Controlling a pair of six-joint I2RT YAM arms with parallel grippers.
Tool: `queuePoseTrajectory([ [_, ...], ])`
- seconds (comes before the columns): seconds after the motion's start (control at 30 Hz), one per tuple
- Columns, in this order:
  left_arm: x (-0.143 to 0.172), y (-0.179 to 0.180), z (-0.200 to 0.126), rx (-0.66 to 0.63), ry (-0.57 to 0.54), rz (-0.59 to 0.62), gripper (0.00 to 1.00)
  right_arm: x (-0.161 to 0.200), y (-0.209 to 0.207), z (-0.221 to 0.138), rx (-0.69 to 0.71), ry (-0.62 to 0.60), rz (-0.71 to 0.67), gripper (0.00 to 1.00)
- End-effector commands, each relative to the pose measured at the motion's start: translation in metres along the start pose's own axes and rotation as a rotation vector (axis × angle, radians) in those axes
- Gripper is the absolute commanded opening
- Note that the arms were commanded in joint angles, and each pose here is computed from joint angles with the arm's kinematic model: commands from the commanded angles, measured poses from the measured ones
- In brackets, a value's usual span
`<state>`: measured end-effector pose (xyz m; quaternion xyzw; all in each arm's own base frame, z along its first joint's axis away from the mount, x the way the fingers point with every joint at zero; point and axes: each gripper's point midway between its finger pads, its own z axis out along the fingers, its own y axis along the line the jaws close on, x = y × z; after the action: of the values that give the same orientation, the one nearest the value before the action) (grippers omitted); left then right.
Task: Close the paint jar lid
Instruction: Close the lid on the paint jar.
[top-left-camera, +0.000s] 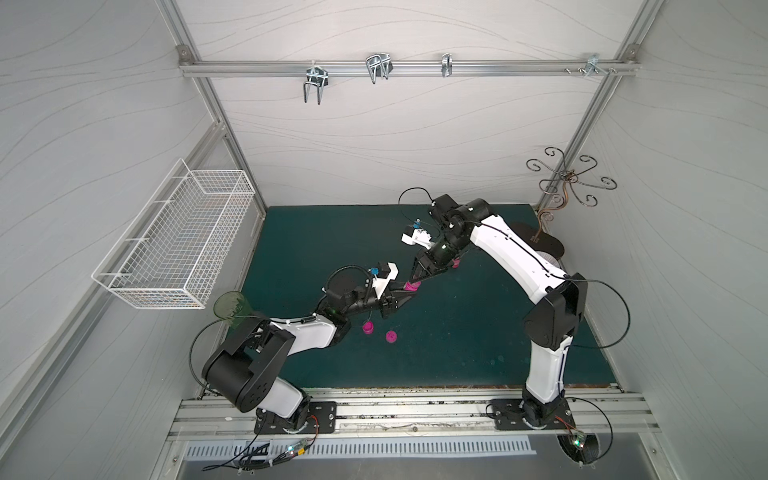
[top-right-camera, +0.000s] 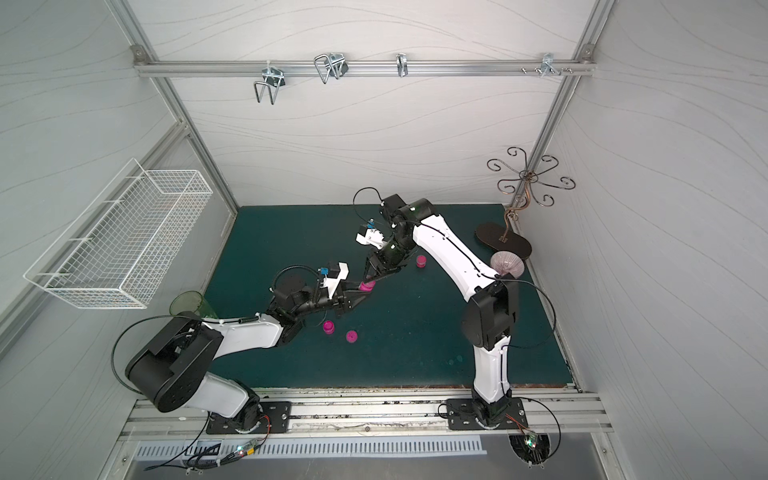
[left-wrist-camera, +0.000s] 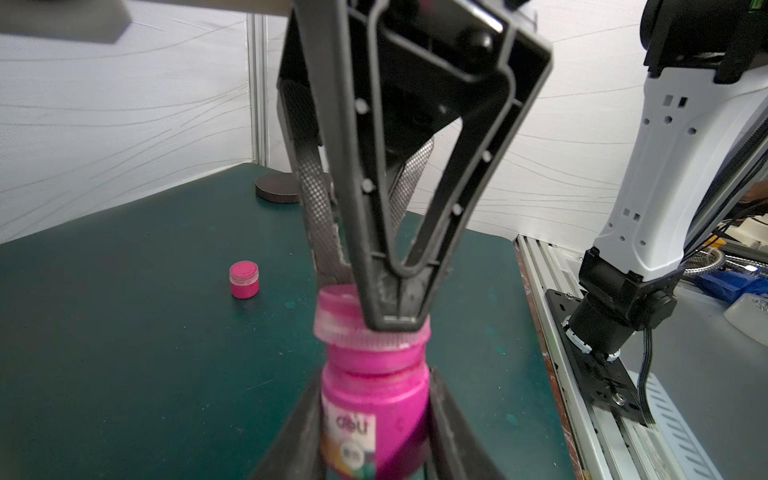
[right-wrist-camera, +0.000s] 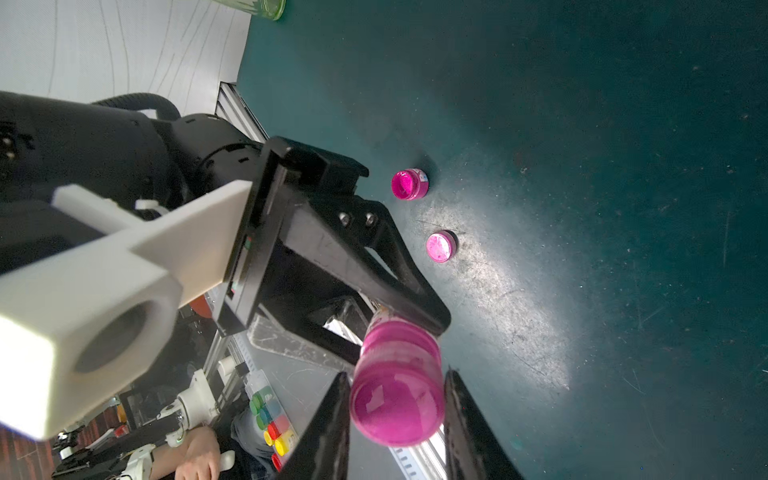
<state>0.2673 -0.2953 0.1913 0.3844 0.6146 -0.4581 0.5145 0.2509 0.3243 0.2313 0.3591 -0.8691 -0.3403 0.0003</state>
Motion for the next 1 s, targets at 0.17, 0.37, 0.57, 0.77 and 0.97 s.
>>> queuePoseTrajectory([
  [0.17,-0.048,-0.01,-0.001,0.016,-0.104,0.135,0.0,0.024,0.007,0.019,-0.033,0.1,-0.009,0.24],
  [0.37,-0.062,-0.011,-0.002,0.016,-0.136,0.131,0.0,0.032,0.01,0.025,-0.055,0.103,-0.035,0.24],
  [0.57,-0.084,-0.018,-0.008,0.04,-0.202,0.13,0.0,0.042,0.015,0.03,-0.111,0.089,-0.123,0.25],
  [0.77,-0.102,-0.025,-0.015,0.067,-0.252,0.131,0.0,0.054,0.018,0.037,-0.167,0.089,-0.196,0.27],
  [0.97,-0.111,-0.033,-0.023,0.086,-0.272,0.148,0.0,0.06,0.017,0.043,-0.189,0.088,-0.245,0.28],
])
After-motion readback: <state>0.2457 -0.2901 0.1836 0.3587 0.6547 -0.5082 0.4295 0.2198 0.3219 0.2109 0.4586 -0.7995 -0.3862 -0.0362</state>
